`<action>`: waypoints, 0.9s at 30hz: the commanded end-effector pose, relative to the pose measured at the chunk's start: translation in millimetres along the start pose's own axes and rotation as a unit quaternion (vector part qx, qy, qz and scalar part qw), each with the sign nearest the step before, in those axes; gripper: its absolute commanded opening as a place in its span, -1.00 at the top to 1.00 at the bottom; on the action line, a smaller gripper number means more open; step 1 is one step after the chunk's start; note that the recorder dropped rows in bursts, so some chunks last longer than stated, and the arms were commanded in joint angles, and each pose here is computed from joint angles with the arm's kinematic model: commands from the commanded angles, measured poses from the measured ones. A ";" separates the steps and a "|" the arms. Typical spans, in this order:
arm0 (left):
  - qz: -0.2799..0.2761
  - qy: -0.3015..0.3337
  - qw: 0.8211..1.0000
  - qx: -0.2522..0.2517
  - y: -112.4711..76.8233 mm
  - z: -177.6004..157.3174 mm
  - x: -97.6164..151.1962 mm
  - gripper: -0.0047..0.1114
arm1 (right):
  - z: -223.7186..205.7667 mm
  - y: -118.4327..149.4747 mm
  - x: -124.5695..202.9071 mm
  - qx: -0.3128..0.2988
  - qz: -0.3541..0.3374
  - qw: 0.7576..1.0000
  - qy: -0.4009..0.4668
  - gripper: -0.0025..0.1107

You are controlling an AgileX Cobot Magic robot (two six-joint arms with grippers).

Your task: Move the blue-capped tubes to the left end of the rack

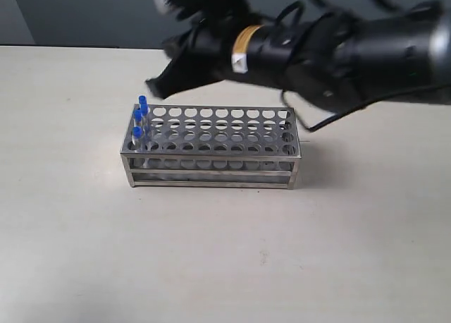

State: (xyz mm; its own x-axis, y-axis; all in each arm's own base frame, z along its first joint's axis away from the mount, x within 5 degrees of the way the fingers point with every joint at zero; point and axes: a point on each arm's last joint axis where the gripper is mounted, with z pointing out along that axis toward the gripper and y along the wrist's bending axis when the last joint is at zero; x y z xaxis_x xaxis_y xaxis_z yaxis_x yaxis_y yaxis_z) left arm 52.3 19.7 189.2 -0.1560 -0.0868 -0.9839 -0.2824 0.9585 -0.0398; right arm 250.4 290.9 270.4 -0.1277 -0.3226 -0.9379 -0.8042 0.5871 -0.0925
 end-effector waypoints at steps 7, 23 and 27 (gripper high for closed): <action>-0.001 -0.001 1.000 0.001 0.0 -0.4 -0.4 0.90 | -189.6 -73.3 29.5 0.212 0.060 0.975 -0.021 0.96; -0.001 -0.001 1.000 0.001 0.0 -0.4 -0.4 0.90 | -333.0 -17.2 69.5 0.331 0.101 0.934 -0.088 0.96; -0.001 -0.001 1.000 0.001 0.0 -0.4 -0.4 0.90 | -343.5 -10.6 69.0 0.333 0.097 0.930 -0.118 0.96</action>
State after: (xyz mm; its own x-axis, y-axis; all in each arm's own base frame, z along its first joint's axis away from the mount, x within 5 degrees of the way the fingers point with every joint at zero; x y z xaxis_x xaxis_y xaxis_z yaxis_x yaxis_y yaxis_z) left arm 52.3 19.7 189.2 -0.1560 -0.0868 -0.9839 -0.2824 0.9585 -0.0398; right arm 57.1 9.9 322.3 -0.0616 -0.0496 -0.9969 -0.2363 0.9711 -0.0337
